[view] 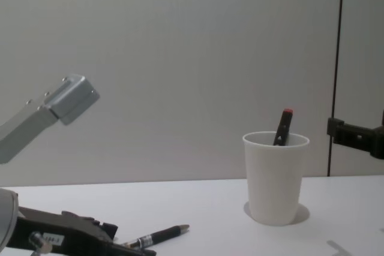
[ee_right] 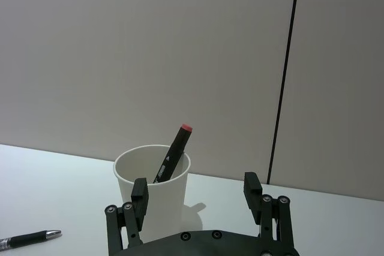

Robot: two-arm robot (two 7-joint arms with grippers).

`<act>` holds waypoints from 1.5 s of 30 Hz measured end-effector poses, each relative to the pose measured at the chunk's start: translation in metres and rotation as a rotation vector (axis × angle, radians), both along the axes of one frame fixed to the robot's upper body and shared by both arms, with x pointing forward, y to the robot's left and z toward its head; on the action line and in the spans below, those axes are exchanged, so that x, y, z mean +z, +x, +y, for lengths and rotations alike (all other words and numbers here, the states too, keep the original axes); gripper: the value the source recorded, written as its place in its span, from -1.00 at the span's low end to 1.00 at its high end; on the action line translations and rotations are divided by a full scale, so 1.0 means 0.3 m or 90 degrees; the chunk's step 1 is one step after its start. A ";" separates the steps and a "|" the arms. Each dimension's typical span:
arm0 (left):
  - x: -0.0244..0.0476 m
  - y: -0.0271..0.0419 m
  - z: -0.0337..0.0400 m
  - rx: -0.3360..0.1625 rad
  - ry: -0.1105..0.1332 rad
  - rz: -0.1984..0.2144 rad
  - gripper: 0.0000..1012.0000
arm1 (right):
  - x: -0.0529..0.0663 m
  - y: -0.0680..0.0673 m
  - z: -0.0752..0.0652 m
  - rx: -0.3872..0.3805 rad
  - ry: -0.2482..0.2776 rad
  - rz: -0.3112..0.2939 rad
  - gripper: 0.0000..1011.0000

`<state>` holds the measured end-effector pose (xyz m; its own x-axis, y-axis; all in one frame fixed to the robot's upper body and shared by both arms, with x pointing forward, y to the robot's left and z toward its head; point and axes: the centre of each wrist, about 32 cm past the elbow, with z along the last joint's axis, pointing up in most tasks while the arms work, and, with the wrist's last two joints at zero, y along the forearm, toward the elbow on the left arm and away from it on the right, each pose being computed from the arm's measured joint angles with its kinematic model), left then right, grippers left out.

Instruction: Place the pen into the pen holder.

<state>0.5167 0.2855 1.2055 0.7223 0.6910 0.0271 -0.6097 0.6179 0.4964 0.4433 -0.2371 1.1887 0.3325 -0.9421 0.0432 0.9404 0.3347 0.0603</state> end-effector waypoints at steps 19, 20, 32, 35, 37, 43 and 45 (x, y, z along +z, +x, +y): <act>-0.010 0.004 -0.010 0.012 0.002 -0.008 0.98 | 0.000 0.000 0.000 0.000 0.000 0.000 0.98; -0.010 0.004 -0.011 0.013 0.002 -0.009 0.98 | 0.000 0.000 0.000 0.000 0.000 0.000 0.98; -0.011 0.005 -0.012 0.014 0.003 -0.011 0.43 | 0.000 0.000 0.000 0.000 0.000 0.000 0.98; -0.011 0.005 -0.013 0.015 0.003 -0.011 0.24 | 0.000 0.000 0.000 0.000 0.000 0.000 0.98; -0.012 0.005 -0.013 0.015 0.003 -0.011 0.12 | 0.000 0.000 0.000 0.000 0.000 0.000 0.98; -0.013 0.005 -0.013 0.016 0.003 -0.011 -0.24 | 0.000 0.000 0.000 0.000 0.000 0.000 0.98; -0.013 0.005 -0.013 0.016 0.003 -0.011 -0.39 | 0.000 0.000 0.000 0.000 0.000 0.000 0.98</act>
<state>0.5182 0.2817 1.2018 0.7042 0.7087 0.0426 -0.6332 0.5997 0.4894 0.4433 -0.2371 1.1887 0.3326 -0.9421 0.0432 0.9404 0.3347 0.0604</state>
